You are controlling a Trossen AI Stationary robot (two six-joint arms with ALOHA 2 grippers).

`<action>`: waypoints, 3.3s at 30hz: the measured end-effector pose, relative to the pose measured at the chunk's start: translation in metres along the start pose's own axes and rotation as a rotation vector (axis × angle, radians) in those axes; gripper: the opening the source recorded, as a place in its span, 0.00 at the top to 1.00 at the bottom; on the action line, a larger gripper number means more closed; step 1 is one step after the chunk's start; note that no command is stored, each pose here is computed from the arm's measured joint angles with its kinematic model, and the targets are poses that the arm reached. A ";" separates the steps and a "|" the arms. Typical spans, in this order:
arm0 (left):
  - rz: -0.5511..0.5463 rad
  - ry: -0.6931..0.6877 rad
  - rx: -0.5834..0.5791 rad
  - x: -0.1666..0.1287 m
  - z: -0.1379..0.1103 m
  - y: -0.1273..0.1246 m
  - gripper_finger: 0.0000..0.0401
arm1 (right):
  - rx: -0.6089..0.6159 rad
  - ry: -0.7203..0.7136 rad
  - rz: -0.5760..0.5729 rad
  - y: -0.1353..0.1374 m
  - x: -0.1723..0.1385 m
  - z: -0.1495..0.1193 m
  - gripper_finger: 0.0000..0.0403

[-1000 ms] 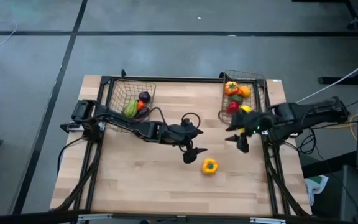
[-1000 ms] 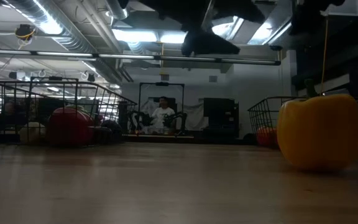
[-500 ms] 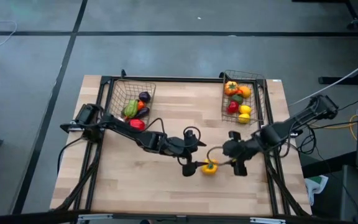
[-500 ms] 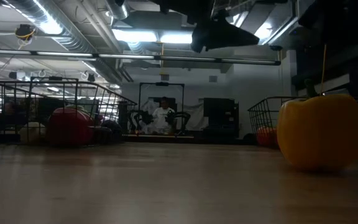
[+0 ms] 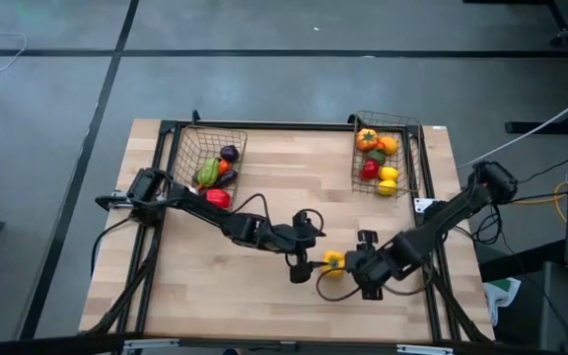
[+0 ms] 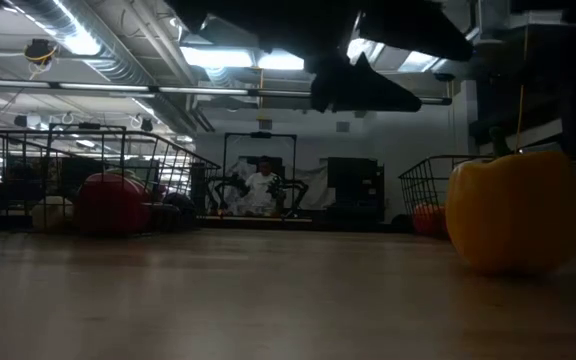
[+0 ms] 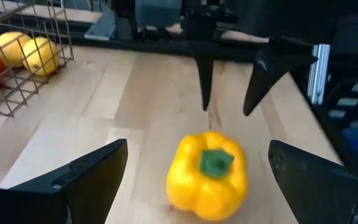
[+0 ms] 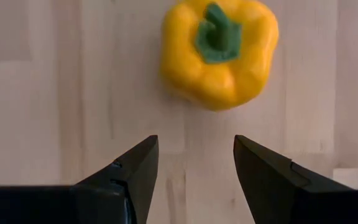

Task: Sort produce into baskets
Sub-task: Put the yellow bell pepper into the left gold wire basket

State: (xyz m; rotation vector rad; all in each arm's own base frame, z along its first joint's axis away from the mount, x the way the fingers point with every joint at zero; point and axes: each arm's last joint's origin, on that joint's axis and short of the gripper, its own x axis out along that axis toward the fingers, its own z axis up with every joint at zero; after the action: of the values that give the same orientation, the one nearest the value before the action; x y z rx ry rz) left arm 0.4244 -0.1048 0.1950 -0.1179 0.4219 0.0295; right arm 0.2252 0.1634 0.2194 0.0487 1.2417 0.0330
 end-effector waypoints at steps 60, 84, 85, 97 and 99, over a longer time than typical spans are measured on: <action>0.091 0.475 0.127 -0.003 -0.056 0.004 0.04 | 0.041 -0.271 -0.135 -0.021 0.075 0.061 0.48; 0.079 0.455 0.152 -0.025 -0.028 0.003 0.04 | 0.046 -0.291 -0.131 -0.020 0.074 0.062 0.48; 0.077 0.442 0.149 -0.028 -0.024 0.003 0.04 | 0.047 -0.294 -0.130 -0.020 0.074 0.063 0.48; 0.149 0.449 -0.080 -0.068 0.004 0.007 0.04 | 0.060 -0.343 -0.131 -0.019 0.073 0.066 0.48; 0.174 0.466 -0.142 -0.070 0.003 0.008 0.04 | 0.065 -0.361 -0.142 -0.019 0.073 0.068 0.48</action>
State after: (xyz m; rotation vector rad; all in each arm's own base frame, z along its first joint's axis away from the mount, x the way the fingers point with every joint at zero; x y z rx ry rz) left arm 0.3613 -0.0968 0.2251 -0.2297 0.8953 0.2060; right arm 0.3127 0.1467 0.1714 0.0218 0.8830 -0.1342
